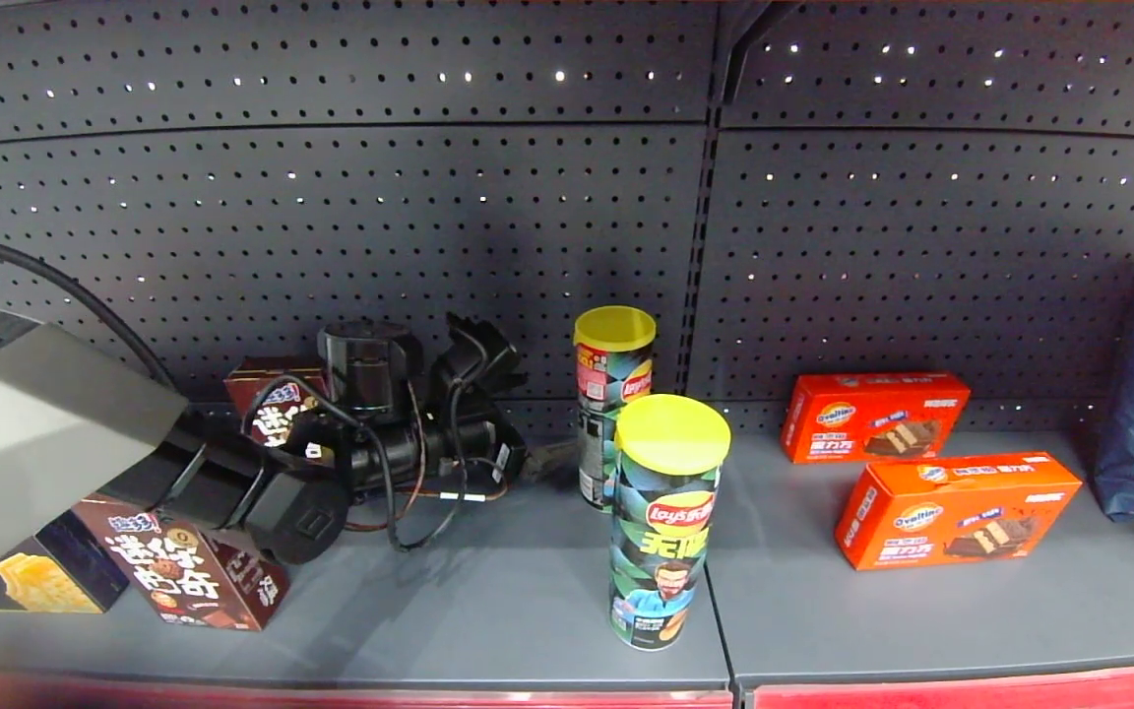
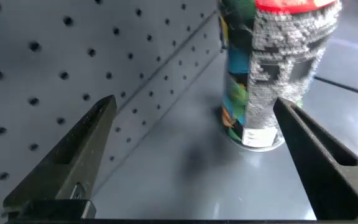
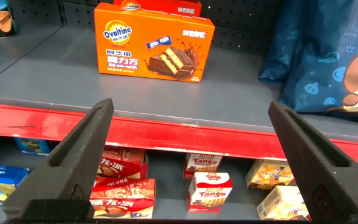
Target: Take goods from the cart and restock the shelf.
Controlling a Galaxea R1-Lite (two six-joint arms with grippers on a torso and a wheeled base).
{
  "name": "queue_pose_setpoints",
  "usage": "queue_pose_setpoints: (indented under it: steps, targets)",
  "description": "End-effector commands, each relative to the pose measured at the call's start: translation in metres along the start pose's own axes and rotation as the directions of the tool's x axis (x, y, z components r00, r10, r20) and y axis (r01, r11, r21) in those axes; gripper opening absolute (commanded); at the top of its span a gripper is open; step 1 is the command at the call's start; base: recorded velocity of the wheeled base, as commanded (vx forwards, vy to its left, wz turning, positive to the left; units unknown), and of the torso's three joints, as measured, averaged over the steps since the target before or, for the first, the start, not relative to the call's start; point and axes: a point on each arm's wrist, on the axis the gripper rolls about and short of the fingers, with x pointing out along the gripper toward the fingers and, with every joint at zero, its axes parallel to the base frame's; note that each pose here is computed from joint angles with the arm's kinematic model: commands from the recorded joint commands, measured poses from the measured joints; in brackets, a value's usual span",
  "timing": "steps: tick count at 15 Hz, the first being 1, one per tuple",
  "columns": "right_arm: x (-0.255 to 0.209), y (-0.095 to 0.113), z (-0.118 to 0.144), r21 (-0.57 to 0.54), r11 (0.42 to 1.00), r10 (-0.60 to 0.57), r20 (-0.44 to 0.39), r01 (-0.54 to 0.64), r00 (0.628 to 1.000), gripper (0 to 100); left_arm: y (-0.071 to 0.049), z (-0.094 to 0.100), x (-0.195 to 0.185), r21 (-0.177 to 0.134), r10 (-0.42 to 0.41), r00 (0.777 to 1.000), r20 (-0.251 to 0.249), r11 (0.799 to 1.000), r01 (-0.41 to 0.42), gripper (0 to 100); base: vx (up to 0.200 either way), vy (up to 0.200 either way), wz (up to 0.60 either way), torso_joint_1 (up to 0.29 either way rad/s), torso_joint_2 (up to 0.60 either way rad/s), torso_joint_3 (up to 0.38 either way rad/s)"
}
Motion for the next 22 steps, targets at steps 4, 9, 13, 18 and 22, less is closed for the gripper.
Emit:
queue_pose_setpoints:
  steps: [4,9,13,18,22]
  targets:
    - [0.000,0.000,0.000,-0.001,1.000,0.000,-0.001,0.000,1.000,100,0.003,0.006,-0.006,0.009,0.129,0.991,-0.028,0.992,-0.129,100,0.000,0.000,0.00,0.000,0.00,0.000]
    - [0.000,0.000,0.000,-0.001,1.000,0.001,-0.002,-0.001,1.000,100,-0.005,0.006,-0.011,0.015,0.186,0.981,-0.060,0.983,-0.185,100,0.000,0.000,0.00,0.000,0.00,0.000]
    - [0.000,0.000,0.000,-0.001,1.000,0.000,-0.001,0.000,1.000,100,-0.011,0.006,0.000,0.024,0.209,0.977,-0.043,0.978,-0.208,100,0.000,0.000,0.00,0.000,0.00,0.000]
    - [0.000,0.000,0.000,0.001,1.000,0.000,-0.001,0.000,1.000,100,-0.018,0.001,0.010,0.028,0.207,0.977,-0.053,0.978,-0.206,100,0.000,0.000,0.00,0.000,0.00,0.000]
    - [0.000,0.000,0.000,0.001,1.000,0.000,-0.001,0.000,1.000,100,-0.020,0.002,0.014,0.028,0.199,0.979,-0.048,0.980,-0.198,100,0.000,0.000,0.00,0.000,0.00,0.000]
